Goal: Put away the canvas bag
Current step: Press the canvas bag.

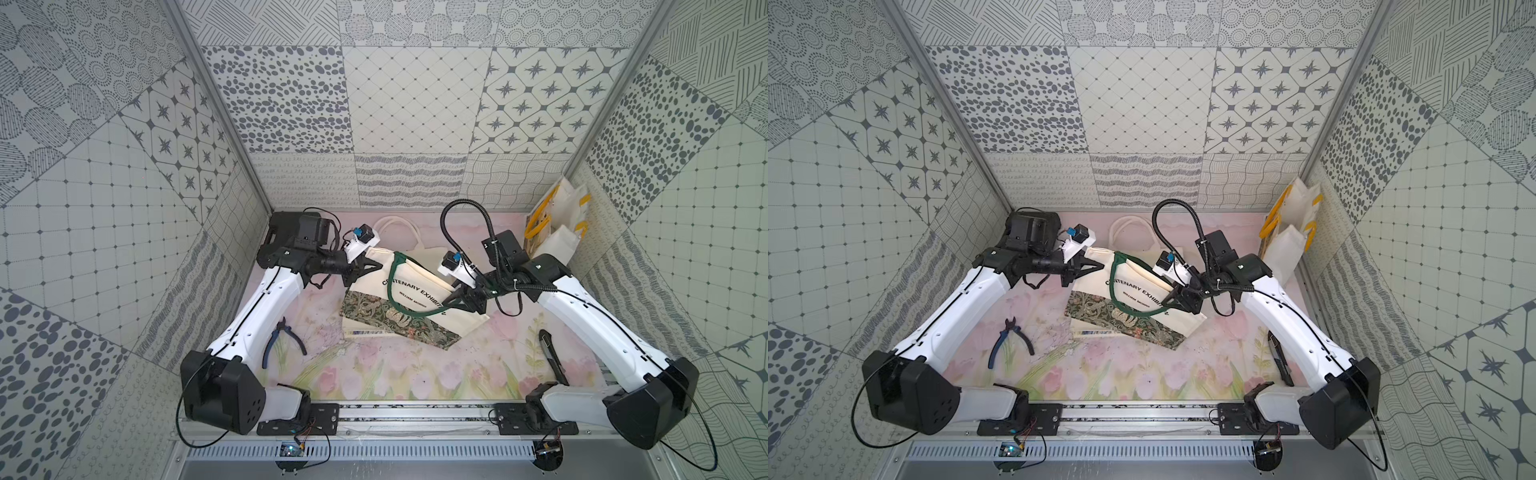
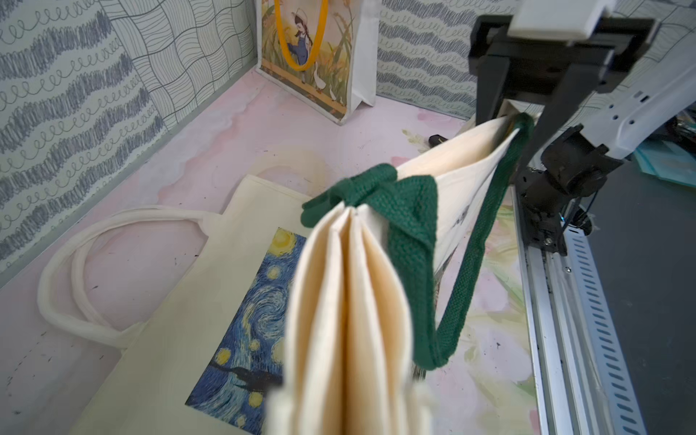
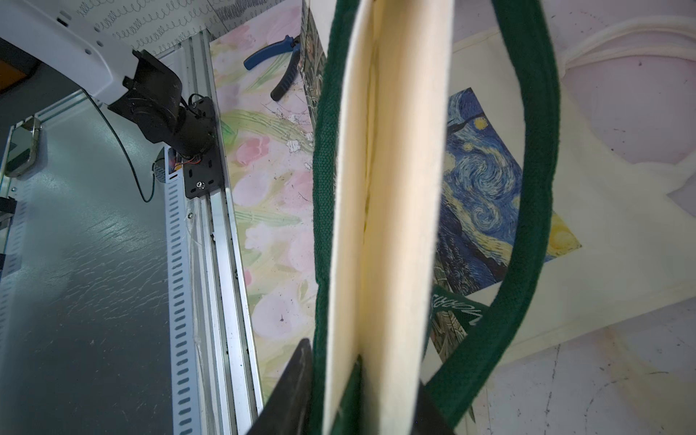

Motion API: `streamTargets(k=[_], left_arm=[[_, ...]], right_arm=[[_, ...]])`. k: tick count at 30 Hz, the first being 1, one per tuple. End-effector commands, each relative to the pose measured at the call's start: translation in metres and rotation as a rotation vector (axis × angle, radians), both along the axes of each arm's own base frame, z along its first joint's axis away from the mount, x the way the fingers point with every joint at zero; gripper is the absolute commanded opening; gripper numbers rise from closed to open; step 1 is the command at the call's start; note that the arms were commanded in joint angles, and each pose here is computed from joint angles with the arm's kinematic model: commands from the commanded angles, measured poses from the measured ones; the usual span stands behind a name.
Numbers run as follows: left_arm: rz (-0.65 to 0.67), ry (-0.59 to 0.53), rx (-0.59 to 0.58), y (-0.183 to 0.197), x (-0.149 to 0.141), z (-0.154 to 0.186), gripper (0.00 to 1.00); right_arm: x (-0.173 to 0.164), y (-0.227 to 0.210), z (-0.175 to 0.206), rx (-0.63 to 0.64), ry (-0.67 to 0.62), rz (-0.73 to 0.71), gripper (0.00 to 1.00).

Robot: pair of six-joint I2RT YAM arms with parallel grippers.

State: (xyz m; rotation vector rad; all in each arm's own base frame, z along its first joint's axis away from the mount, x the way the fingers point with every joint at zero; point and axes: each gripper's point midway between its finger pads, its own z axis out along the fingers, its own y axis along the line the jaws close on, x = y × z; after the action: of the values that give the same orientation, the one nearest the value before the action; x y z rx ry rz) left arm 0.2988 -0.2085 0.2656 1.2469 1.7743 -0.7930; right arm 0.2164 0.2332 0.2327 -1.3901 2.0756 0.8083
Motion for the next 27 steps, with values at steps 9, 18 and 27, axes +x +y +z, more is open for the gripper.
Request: streamTargets(k=[9,18,27], left_arm=[[0.323,-0.155,0.206,0.044,0.054,-0.007,0.00],[0.325,-0.150,0.215,0.045,0.054,-0.010,0.00],[0.410,-0.175,0.257,0.059,0.064,-0.009,0.00]], right_arm=[[-0.060,-0.023,-0.030,-0.105,0.161,0.018,0.32],[-0.064,-0.028,-0.036,-0.169,0.163,-0.021,0.37],[-0.066,-0.047,-0.044,-0.358,0.183,-0.052,0.36]])
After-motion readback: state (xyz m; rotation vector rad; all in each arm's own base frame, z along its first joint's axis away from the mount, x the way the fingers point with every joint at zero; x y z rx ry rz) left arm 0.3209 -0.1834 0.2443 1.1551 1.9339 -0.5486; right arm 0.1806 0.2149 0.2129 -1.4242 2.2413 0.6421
